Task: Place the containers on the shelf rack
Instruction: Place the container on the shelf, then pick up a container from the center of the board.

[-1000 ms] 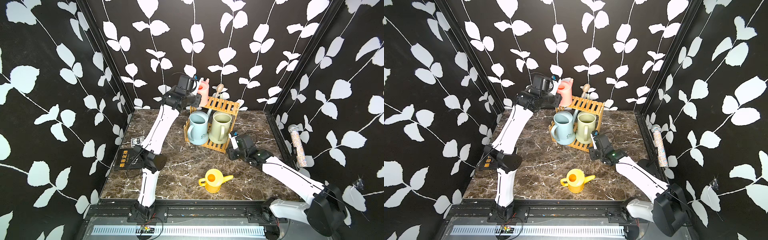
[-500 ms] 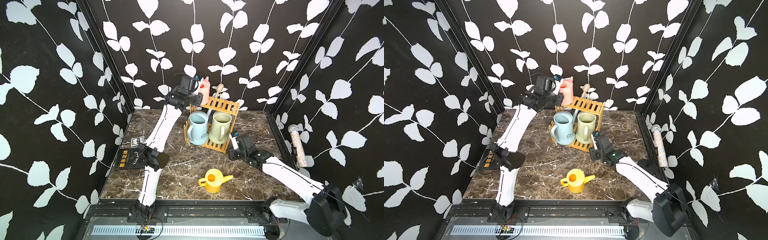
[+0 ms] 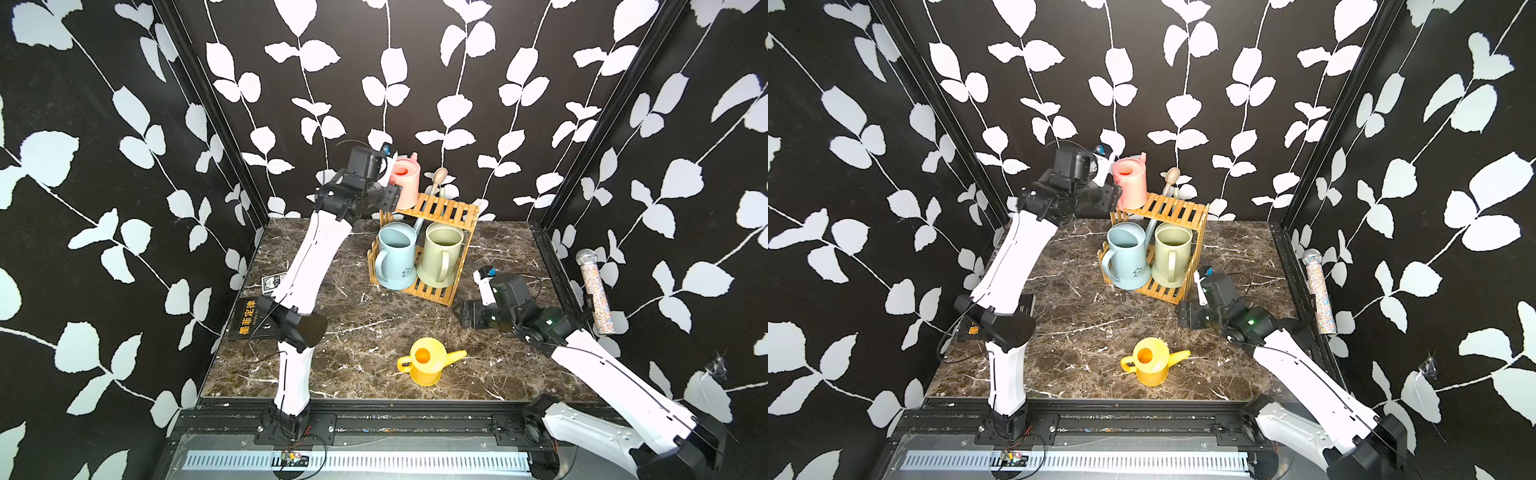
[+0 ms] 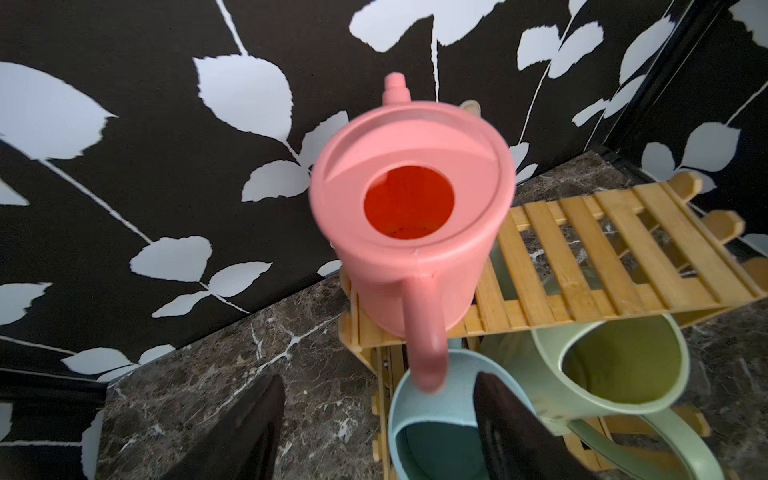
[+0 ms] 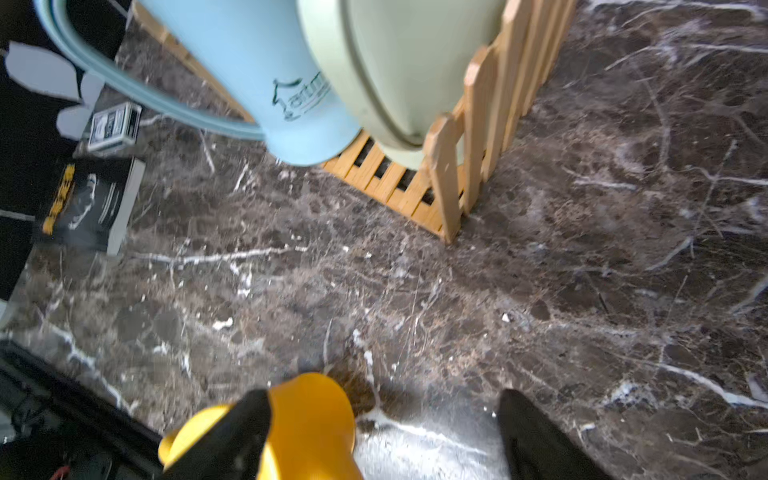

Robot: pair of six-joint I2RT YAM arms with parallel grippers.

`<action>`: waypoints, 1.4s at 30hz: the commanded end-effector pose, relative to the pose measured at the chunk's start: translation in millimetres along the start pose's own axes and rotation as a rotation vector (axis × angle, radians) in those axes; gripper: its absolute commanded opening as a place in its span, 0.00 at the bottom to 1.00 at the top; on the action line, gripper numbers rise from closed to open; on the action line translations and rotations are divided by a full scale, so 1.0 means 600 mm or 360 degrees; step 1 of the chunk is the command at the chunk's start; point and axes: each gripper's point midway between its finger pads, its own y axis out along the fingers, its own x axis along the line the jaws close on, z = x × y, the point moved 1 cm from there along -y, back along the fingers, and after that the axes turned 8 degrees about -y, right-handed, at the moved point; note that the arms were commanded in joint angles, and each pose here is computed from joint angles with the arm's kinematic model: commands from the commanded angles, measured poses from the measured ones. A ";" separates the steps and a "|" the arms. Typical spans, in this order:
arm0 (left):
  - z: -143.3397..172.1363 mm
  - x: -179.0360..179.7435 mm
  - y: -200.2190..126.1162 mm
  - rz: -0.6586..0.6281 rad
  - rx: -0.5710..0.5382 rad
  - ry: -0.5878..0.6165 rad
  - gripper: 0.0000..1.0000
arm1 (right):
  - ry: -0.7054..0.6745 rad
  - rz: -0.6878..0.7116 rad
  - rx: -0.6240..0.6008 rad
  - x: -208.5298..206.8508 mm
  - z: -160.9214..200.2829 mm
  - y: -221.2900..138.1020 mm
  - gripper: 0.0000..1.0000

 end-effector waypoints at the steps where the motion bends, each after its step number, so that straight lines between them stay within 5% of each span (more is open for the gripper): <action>1: -0.038 0.030 -0.088 -0.0045 -0.0152 0.0021 0.83 | 0.0055 -0.0096 0.0269 0.020 0.062 -0.029 0.99; 6: -0.008 0.071 -0.114 -0.0105 -0.0155 -0.0003 0.91 | 0.0072 -0.0298 0.0330 0.048 0.107 -0.057 0.99; 11: 0.053 0.130 -0.120 -0.0186 -0.0044 -0.0098 0.97 | 0.0324 -0.0384 0.0501 0.059 0.176 -0.054 0.99; 21: 0.190 0.202 -0.123 -0.0270 0.0135 -0.0268 0.98 | 0.0640 -0.0013 0.0522 -0.003 0.238 0.008 0.98; 32: 0.273 0.255 -0.137 -0.0305 0.0180 -0.0441 0.98 | 0.0539 0.0156 0.0584 -0.006 0.198 0.083 0.98; 42: 0.300 0.292 -0.141 -0.0293 0.0146 -0.0678 0.98 | 0.0433 0.0067 0.0568 0.036 0.123 0.162 0.98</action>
